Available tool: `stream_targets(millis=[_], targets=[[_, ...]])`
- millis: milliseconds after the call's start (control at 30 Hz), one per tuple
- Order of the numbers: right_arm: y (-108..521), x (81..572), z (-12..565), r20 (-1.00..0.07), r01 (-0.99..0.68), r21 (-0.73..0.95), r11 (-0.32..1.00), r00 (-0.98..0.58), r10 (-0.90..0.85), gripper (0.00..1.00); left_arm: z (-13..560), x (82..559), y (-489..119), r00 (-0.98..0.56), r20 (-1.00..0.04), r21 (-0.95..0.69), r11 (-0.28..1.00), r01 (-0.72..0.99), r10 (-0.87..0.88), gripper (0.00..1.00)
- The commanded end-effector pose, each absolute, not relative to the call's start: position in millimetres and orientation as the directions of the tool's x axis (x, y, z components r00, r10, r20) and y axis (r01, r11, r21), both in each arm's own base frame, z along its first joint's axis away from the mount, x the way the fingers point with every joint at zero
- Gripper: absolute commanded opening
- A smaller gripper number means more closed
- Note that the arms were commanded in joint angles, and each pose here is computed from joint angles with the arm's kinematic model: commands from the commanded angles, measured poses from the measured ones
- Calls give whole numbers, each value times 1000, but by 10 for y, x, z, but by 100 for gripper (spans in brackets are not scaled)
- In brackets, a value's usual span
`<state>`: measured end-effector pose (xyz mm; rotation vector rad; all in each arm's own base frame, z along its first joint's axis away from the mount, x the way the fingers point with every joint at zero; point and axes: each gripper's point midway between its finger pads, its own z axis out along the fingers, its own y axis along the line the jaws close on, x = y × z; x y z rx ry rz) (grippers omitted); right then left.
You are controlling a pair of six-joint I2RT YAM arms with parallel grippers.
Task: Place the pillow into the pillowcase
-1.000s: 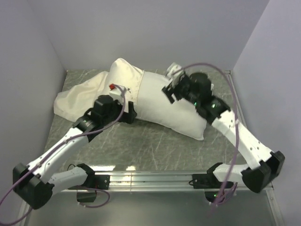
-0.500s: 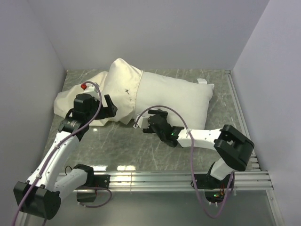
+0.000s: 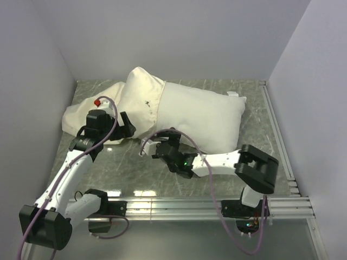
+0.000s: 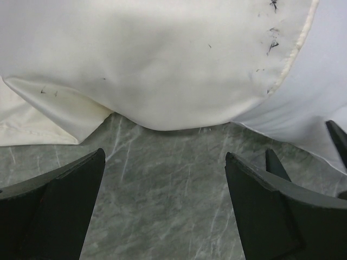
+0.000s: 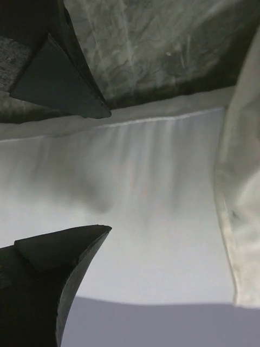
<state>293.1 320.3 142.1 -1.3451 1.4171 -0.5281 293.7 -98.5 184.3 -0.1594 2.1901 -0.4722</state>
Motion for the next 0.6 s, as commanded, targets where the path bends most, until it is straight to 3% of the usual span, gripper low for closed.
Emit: stream_targets(millis=[0, 133, 233, 333, 367, 467, 500, 567], targets=[[3022, 3069, 1162, -294, -350, -907, 233, 131, -947, 86, 1921, 2915, -996, -595, -744, -418, 907, 57, -305, 99], [2982, 3211, 928, -230, -320, -930, 182, 117, -966, 85, 1931, 2876, -922, -569, -753, -419, 908, 27, -330, 99], [2963, 3354, 892, -230, -306, -933, 190, 99, -968, 75, 1874, 2844, -932, -584, -737, -431, 902, 18, -340, 99], [2955, 3490, 946, -238, -274, -940, 204, 98, -966, 47, 1843, 2831, -942, -583, -736, -438, 899, 24, -344, 99], [2983, 3533, 1007, -254, -264, -939, 221, 100, -962, 27, 1823, 2824, -948, -586, -735, -439, 898, 27, -342, 99], [3087, 3588, 1278, -348, -284, -907, 310, 97, -932, 0, 1853, 2828, -963, -574, -749, -437, 898, 52, -331, 98], [3057, 3548, 1206, -368, -356, -876, 326, 55, -928, 0, 1866, 2829, -961, -568, -759, -428, 902, 64, -319, 96], [3249, 3599, 1659, -509, -412, -796, 444, 59, -859, 0, 1862, 2825, -967, -557, -771, -421, 903, 83, -308, 94]])
